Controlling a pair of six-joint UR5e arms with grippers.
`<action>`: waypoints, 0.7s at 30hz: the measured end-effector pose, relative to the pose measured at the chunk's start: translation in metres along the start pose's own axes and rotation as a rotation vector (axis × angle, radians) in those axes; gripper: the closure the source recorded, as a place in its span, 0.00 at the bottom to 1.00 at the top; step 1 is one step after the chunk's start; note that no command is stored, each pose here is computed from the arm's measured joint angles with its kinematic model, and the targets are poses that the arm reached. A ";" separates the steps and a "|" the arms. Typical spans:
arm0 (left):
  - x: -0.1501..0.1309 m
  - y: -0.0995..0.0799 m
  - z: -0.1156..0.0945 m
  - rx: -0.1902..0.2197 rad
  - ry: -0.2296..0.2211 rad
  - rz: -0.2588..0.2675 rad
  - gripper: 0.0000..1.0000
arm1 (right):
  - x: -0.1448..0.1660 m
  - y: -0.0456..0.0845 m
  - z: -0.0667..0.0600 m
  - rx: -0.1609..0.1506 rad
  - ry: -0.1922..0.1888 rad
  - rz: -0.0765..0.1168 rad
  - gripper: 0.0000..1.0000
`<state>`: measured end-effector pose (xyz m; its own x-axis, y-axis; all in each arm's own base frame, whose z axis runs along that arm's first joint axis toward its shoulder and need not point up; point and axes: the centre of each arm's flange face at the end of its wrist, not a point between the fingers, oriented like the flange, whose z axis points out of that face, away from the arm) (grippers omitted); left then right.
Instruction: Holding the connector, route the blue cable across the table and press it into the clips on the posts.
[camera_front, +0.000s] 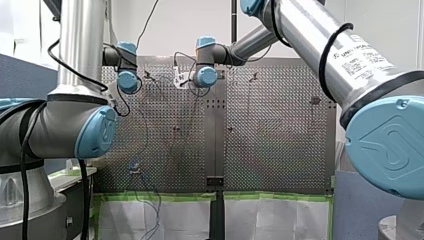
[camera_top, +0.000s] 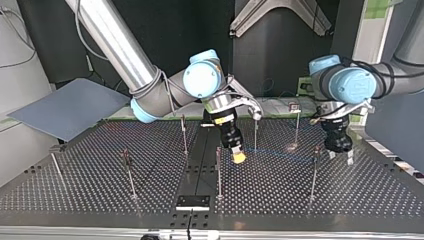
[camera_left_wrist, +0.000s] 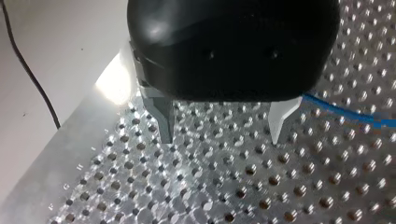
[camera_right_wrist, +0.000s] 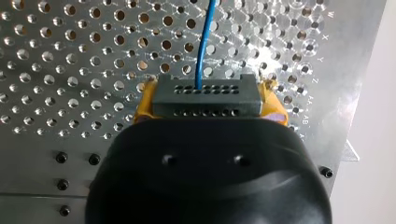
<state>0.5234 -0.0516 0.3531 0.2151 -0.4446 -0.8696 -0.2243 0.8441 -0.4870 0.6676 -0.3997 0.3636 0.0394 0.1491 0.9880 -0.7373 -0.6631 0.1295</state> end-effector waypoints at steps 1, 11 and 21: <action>0.000 0.000 -0.004 0.002 0.010 -0.003 0.00 | 0.000 0.000 0.000 0.000 0.000 0.001 1.00; 0.005 -0.003 -0.053 0.044 0.133 -0.009 0.00 | 0.000 -0.002 -0.001 0.004 -0.001 0.005 1.00; 0.002 -0.009 -0.097 0.085 0.224 0.038 0.00 | 0.000 -0.002 -0.001 0.003 -0.004 0.008 1.00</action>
<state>0.4339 -0.0894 0.3481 -0.0099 -0.4592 -0.8883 -0.1455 0.8795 -0.4531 0.6686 -0.3976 0.3629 0.0363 0.1411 0.9893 -0.7357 -0.6662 0.1220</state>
